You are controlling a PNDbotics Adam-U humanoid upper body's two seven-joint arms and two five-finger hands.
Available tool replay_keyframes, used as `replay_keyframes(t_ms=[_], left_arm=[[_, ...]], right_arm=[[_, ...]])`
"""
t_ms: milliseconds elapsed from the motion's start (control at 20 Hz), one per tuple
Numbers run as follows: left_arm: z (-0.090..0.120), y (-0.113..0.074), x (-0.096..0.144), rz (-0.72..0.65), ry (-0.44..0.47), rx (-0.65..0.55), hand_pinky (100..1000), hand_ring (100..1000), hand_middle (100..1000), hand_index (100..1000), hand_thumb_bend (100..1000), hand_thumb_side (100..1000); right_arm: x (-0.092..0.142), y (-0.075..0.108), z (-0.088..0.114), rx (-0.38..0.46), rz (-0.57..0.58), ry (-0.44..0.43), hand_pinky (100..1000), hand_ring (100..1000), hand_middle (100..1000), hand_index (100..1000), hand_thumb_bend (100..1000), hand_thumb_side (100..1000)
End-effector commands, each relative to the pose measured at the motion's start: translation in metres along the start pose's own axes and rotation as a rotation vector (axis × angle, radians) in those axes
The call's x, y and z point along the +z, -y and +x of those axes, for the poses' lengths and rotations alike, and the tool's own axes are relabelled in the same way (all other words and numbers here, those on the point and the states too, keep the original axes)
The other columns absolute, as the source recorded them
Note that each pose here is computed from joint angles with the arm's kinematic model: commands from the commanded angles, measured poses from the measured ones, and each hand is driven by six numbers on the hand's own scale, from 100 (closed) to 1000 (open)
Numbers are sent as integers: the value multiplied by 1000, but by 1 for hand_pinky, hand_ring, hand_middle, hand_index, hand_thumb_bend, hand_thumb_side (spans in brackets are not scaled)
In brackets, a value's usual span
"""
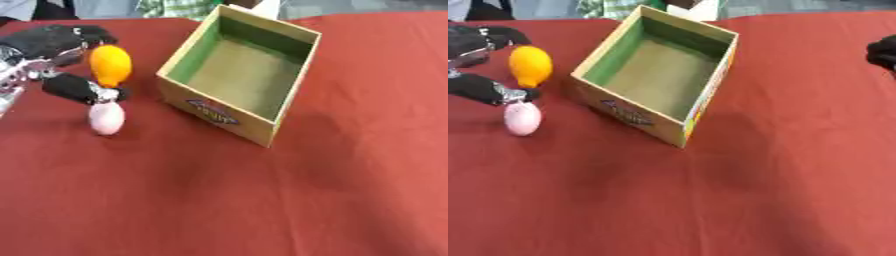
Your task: Pick up objects on the table and place them in the box.
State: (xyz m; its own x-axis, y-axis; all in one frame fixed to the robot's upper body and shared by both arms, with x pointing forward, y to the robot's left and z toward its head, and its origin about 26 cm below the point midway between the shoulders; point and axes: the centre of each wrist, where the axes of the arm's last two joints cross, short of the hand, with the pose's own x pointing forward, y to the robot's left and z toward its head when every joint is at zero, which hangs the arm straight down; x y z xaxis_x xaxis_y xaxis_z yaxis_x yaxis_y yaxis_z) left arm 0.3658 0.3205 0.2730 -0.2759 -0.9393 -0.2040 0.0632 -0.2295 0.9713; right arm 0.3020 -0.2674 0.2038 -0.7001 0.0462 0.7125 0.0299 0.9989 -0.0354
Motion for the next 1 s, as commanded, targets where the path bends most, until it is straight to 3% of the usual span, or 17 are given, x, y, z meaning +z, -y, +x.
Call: replay_keyframes(t_ms=[50,350,600,1000], left_arm=[[-12,-13,9,-25,-28,-44,801,876,909,1000,595,838],[-16,-11,11,-114,-11,-5,765,844,855,1000,695,964],[-19,-9,12,-193,-19,13,739,814,816,948,698,936],[-23,0,10,-319,-50,1,673,765,749,1000,597,822]], right_arm=[[-3,2,7,13,14,21,731,673,568,802,100,954],[-2,2,6,15,10,15,731,672,566,800,100,952],[-3,2,6,16,9,15,732,672,565,799,100,952],[-3,1,6,13,8,15,732,672,565,796,100,953]])
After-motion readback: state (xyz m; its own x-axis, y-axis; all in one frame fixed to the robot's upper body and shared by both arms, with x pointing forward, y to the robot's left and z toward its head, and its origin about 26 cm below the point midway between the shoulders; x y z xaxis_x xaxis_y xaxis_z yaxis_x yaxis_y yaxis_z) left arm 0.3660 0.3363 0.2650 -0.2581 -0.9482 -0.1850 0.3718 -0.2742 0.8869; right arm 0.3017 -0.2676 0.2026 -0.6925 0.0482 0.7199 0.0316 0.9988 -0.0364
